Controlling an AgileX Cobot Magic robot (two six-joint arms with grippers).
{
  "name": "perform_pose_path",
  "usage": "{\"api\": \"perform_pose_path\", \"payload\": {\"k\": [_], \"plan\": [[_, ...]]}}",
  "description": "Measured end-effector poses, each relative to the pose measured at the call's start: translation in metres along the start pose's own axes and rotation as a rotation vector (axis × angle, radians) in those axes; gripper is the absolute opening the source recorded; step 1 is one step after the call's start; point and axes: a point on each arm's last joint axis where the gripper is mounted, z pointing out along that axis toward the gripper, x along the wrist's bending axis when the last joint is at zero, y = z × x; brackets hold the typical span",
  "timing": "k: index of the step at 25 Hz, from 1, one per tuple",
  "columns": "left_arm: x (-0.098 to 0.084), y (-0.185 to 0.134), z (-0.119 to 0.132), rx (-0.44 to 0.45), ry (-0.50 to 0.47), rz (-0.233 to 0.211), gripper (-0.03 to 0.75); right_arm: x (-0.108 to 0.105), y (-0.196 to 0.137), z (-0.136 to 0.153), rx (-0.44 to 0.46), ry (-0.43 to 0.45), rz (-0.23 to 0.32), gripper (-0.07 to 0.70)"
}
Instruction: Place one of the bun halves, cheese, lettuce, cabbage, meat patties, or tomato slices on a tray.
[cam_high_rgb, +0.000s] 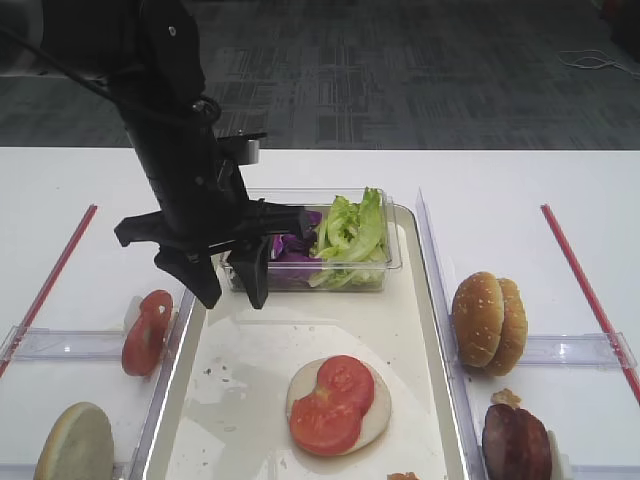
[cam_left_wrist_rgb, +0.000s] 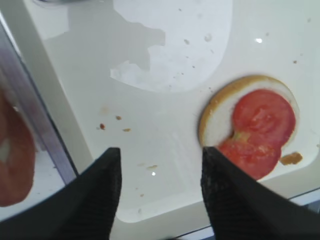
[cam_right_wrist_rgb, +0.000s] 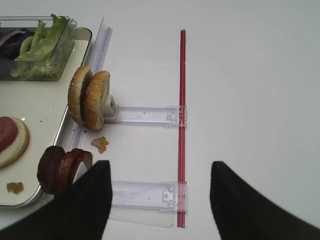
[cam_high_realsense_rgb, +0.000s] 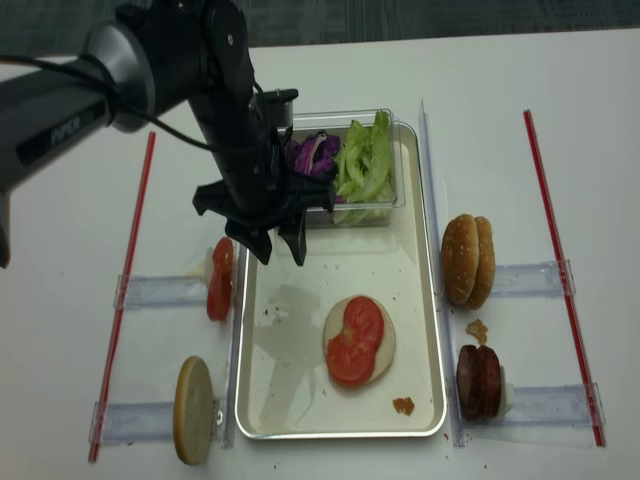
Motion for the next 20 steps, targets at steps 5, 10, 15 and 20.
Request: {"api": "perform_pose_path", "payload": {"k": [5, 10, 15, 20], "plan": [[0.001, 0.005, -0.007, -0.034, 0.038, -0.011, 0.344, 0.0, 0.0, 0.0, 0.0, 0.0, 0.0, 0.45], [0.002, 0.005, -0.008, -0.04, 0.045, -0.028, 0.343, 0.0, 0.0, 0.0, 0.0, 0.0, 0.0, 0.45], [0.007, 0.005, -0.015, -0.072, 0.106, -0.024, 0.344, 0.0, 0.0, 0.0, 0.0, 0.0, 0.0, 0.45], [0.02, 0.004, -0.03, -0.115, 0.138, -0.044, 0.343, 0.0, 0.0, 0.0, 0.0, 0.0, 0.0, 0.45]]}}
